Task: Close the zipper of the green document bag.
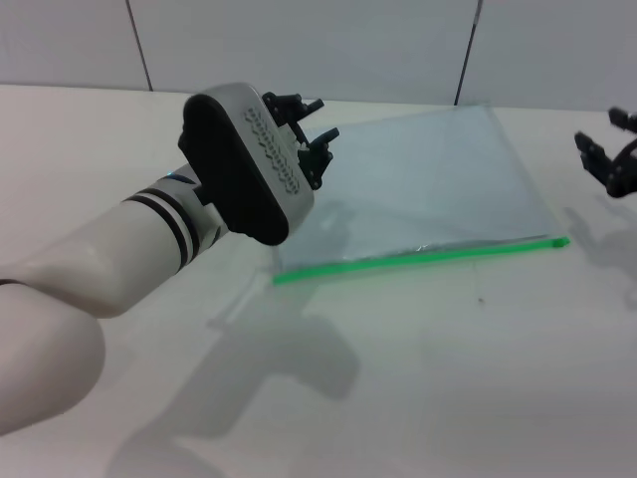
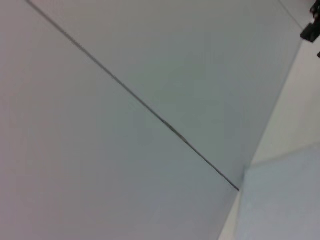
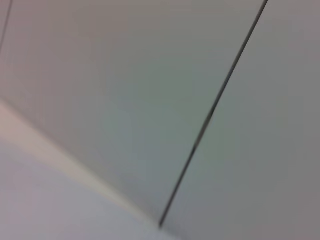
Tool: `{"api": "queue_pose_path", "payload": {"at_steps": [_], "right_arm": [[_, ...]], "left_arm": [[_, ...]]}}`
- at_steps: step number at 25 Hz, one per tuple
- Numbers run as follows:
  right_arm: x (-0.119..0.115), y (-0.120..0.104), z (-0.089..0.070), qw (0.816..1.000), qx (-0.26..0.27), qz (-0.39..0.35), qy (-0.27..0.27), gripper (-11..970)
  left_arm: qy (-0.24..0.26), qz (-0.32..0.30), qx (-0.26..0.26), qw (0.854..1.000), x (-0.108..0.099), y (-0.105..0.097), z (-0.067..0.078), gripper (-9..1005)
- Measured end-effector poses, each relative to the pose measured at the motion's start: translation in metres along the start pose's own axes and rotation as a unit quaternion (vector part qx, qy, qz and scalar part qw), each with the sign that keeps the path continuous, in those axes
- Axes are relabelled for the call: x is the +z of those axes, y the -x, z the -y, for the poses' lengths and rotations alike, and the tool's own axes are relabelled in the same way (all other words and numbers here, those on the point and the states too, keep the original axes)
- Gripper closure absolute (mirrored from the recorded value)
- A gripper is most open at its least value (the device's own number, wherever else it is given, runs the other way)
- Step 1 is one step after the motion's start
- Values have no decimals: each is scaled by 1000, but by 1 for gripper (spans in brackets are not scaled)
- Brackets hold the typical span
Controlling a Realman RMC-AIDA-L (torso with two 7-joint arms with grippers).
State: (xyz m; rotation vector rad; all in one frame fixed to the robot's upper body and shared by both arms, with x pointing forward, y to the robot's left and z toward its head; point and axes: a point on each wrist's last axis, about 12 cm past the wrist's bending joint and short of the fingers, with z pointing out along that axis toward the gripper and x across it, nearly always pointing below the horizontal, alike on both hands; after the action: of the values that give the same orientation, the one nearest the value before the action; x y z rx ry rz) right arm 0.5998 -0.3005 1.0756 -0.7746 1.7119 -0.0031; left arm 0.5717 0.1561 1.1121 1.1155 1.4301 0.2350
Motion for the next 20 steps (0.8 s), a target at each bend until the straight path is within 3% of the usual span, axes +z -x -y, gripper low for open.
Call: {"api": "queue_pose_path", "payload": {"at_steps": [4,6,8,12,16,20], "right_arm": [[-15,14,-1,994,52,94,7,585],[-22,18,0,989,64,136,-5,373],[-24,20,-3,985,71,159,-16,318],[-19,20,-15,979,99,178,-27,209],[-16,21,-21,970,122,203,-60,211],[-19,13,-22,964,131,209,-103,212]], "left_arm": [[27,15,-57,998,-1,2,-7,604],[59,34,-107,992,-4,3,-13,543],[85,51,-154,983,-7,3,-20,494],[147,88,-258,951,-17,-9,-30,396],[208,125,-303,922,-33,-26,-31,297],[232,129,-297,917,-40,-39,-29,163]]}}
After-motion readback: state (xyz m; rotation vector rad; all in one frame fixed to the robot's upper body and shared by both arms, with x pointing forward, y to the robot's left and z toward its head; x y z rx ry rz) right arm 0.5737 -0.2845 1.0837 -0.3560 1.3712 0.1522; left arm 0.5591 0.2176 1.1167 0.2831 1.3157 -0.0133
